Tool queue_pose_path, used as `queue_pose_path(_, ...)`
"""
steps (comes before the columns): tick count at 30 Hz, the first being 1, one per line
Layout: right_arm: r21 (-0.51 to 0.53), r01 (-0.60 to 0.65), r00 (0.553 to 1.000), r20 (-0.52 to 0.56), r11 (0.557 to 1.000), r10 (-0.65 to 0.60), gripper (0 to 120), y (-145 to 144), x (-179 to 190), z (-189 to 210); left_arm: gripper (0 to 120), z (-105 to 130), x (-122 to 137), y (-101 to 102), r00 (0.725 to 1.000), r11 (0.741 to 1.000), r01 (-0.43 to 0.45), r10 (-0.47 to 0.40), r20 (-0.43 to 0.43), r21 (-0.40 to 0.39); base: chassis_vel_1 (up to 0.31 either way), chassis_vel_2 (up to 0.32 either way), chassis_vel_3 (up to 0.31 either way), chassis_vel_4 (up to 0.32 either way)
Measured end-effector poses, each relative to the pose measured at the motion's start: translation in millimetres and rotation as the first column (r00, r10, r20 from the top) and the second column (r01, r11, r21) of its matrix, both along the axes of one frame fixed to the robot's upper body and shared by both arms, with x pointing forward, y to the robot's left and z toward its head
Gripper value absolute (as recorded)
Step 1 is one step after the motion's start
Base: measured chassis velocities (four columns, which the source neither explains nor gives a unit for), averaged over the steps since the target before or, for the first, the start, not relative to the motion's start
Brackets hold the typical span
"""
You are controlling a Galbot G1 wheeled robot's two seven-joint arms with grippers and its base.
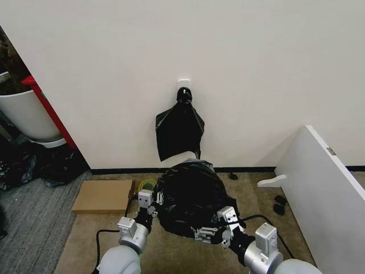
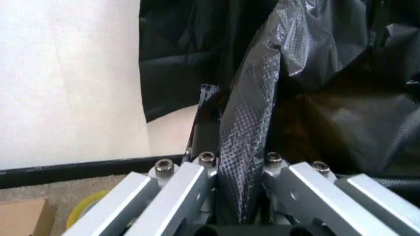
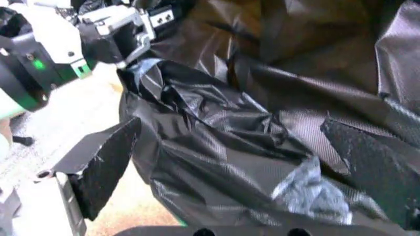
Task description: Place the garbage bag over the trash bin.
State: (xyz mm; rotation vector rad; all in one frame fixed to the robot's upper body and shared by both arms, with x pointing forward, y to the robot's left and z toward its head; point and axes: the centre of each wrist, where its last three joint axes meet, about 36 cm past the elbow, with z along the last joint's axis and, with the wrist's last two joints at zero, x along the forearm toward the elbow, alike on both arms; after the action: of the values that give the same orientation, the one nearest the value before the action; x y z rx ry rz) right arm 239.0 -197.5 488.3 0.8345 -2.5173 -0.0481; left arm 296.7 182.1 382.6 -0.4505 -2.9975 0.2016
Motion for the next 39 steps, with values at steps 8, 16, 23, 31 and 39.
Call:
queue_pose_path(8,0.014,0.011,1.000,-0.015,1.000,-0.011,89,-3.7,3.5,-2.1,1,-2.0,2.8,0.3,1.000,1.000,0.008,-0.008,0.013,-0.003,0.000,0.000,0.000,0.000)
queue_pose_path(16,0.057,0.021,0.998,-0.054,0.998,-0.018,59,-6.2,6.6,-2.6,1,-2.4,1.4,0.6,1.000,1.000,0.014,-0.014,0.020,-0.006,0.000,0.000,0.000,0.000)
queue_pose_path(23,0.017,0.026,0.999,-0.046,1.000,-0.025,35,-7.3,6.9,-9.0,1,-2.3,-1.9,1.0,0.999,1.000,0.014,-0.014,0.031,-0.010,0.000,0.000,0.000,0.000)
queue_pose_path(31,0.004,0.013,0.998,-0.059,1.000,-0.012,10,-6.6,4.8,-7.4,1,0.3,-1.5,0.6,0.999,1.000,0.014,-0.013,0.039,-0.013,0.000,0.000,0.000,0.000)
queue_pose_path(39,0.008,-0.011,0.998,-0.059,1.000,0.011,0,-7.8,1.8,-2.9,1,1.3,-0.5,-0.1,1.000,1.000,-0.006,0.007,0.026,-0.019,0.000,0.000,0.000,0.000)
